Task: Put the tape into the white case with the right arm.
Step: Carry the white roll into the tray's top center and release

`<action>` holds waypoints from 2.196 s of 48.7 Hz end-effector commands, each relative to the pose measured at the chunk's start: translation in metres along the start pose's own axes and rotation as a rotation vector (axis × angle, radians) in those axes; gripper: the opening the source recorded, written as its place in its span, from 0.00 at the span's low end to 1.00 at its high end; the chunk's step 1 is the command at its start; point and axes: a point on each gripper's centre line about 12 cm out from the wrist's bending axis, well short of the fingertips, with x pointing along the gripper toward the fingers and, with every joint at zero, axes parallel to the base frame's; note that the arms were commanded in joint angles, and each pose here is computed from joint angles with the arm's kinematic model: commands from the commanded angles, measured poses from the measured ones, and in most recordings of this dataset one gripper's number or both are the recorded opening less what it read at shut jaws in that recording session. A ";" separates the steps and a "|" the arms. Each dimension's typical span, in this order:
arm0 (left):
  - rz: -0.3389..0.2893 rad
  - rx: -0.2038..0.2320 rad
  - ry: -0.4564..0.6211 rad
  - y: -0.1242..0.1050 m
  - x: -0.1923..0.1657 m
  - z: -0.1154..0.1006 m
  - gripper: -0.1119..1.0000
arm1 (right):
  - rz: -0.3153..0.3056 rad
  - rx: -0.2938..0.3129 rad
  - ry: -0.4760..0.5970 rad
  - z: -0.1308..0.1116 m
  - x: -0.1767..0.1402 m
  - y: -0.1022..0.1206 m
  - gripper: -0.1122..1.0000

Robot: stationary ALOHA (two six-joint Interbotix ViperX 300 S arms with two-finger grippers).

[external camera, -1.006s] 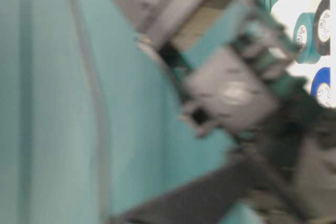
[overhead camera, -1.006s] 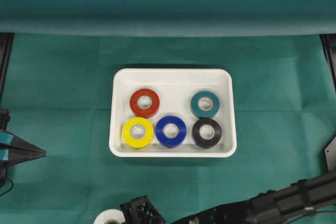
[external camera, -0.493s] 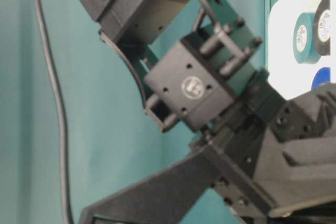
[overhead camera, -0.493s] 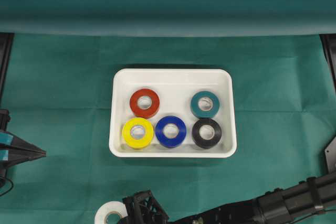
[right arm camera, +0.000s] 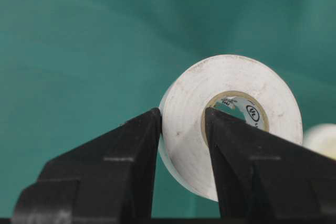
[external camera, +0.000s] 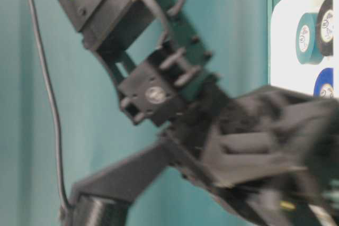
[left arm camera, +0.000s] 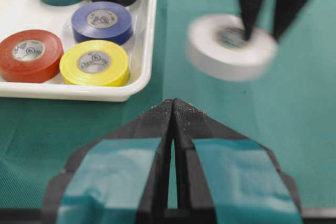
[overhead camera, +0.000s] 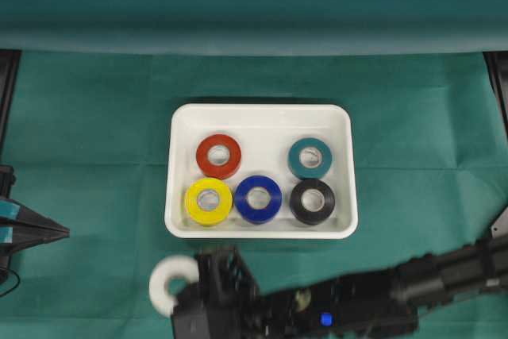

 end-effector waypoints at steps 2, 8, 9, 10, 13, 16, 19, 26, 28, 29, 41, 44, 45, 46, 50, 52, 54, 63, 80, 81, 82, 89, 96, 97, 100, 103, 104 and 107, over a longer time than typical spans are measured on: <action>0.001 -0.003 -0.011 0.000 0.000 0.005 0.10 | -0.041 0.019 -0.057 0.020 -0.020 -0.030 0.10; 0.003 -0.004 -0.012 0.000 0.000 0.006 0.10 | -0.087 0.035 -0.048 0.017 -0.021 -0.060 0.10; 0.001 -0.003 -0.011 0.000 0.000 0.005 0.10 | -0.092 0.041 -0.048 0.016 -0.021 -0.065 0.11; 0.001 -0.003 -0.009 0.000 0.000 0.005 0.10 | -0.100 0.042 -0.046 0.015 -0.020 -0.070 0.10; 0.001 -0.003 -0.012 0.000 0.000 0.006 0.10 | -0.122 0.056 -0.038 0.012 -0.019 -0.085 0.10; 0.001 -0.003 -0.012 0.000 0.000 0.006 0.10 | -0.139 0.065 -0.034 0.009 -0.018 -0.097 0.10; 0.001 -0.003 -0.012 0.000 0.000 0.006 0.10 | -0.158 0.076 -0.029 0.006 -0.016 -0.112 0.10; 0.001 -0.003 -0.011 0.000 0.000 0.005 0.10 | -0.186 0.080 -0.031 0.003 -0.015 -0.135 0.10; 0.001 -0.002 -0.011 0.000 0.000 0.005 0.10 | -0.191 0.082 -0.032 0.002 -0.015 -0.140 0.10; 0.001 0.000 -0.012 0.000 0.000 0.006 0.10 | -0.193 0.085 -0.032 0.001 -0.015 -0.143 0.10; 0.001 -0.002 -0.012 0.000 0.000 0.006 0.10 | -0.217 0.109 -0.029 -0.007 -0.015 -0.165 0.10; 0.001 -0.002 -0.011 0.000 0.000 0.005 0.10 | -0.217 0.112 -0.026 -0.010 -0.014 -0.167 0.11; 0.001 -0.002 -0.011 0.000 0.000 0.005 0.10 | -0.216 0.112 -0.023 -0.012 -0.014 -0.168 0.10; 0.001 -0.002 -0.011 0.000 0.000 0.005 0.10 | -0.215 0.113 -0.023 -0.013 -0.014 -0.168 0.11; 0.001 -0.002 -0.011 0.000 0.001 0.005 0.10 | -0.216 0.116 -0.006 -0.021 -0.013 -0.170 0.10; 0.001 -0.002 -0.011 0.000 0.000 0.005 0.10 | -0.217 0.115 0.004 -0.025 -0.014 -0.170 0.10; 0.001 -0.003 -0.012 0.000 0.000 0.006 0.10 | -0.219 0.119 0.012 -0.029 -0.016 -0.172 0.10; 0.001 -0.003 -0.012 0.000 0.000 0.006 0.10 | -0.211 0.119 0.032 -0.047 -0.035 -0.169 0.11; 0.001 -0.002 -0.011 0.000 0.000 0.005 0.10 | -0.179 0.142 0.052 -0.091 -0.067 -0.170 0.10; 0.001 -0.002 -0.012 0.000 0.000 0.006 0.10 | -0.176 0.144 0.051 -0.093 -0.067 -0.170 0.10; 0.001 -0.002 -0.012 0.000 0.000 0.006 0.10 | -0.175 0.145 0.050 -0.094 -0.068 -0.171 0.10; 0.001 -0.002 -0.012 0.000 0.000 0.006 0.10 | -0.157 0.159 0.028 -0.100 -0.068 -0.175 0.10; 0.001 -0.003 -0.011 0.000 0.001 0.005 0.10 | -0.138 0.160 0.003 -0.099 -0.064 -0.175 0.11; 0.001 -0.003 -0.011 0.000 0.001 0.005 0.10 | -0.136 0.160 0.001 -0.098 -0.064 -0.175 0.10; 0.001 -0.003 -0.009 0.000 0.001 0.005 0.10 | -0.134 0.163 0.003 -0.099 -0.062 -0.176 0.11; 0.003 -0.002 -0.012 0.000 0.000 0.006 0.10 | -0.135 0.162 0.005 -0.099 -0.060 -0.176 0.10; 0.001 -0.003 -0.012 0.000 0.000 0.006 0.10 | -0.135 0.162 0.006 -0.099 -0.059 -0.177 0.10; 0.001 -0.002 -0.011 0.000 0.000 0.005 0.10 | -0.135 0.165 0.009 -0.100 -0.057 -0.177 0.10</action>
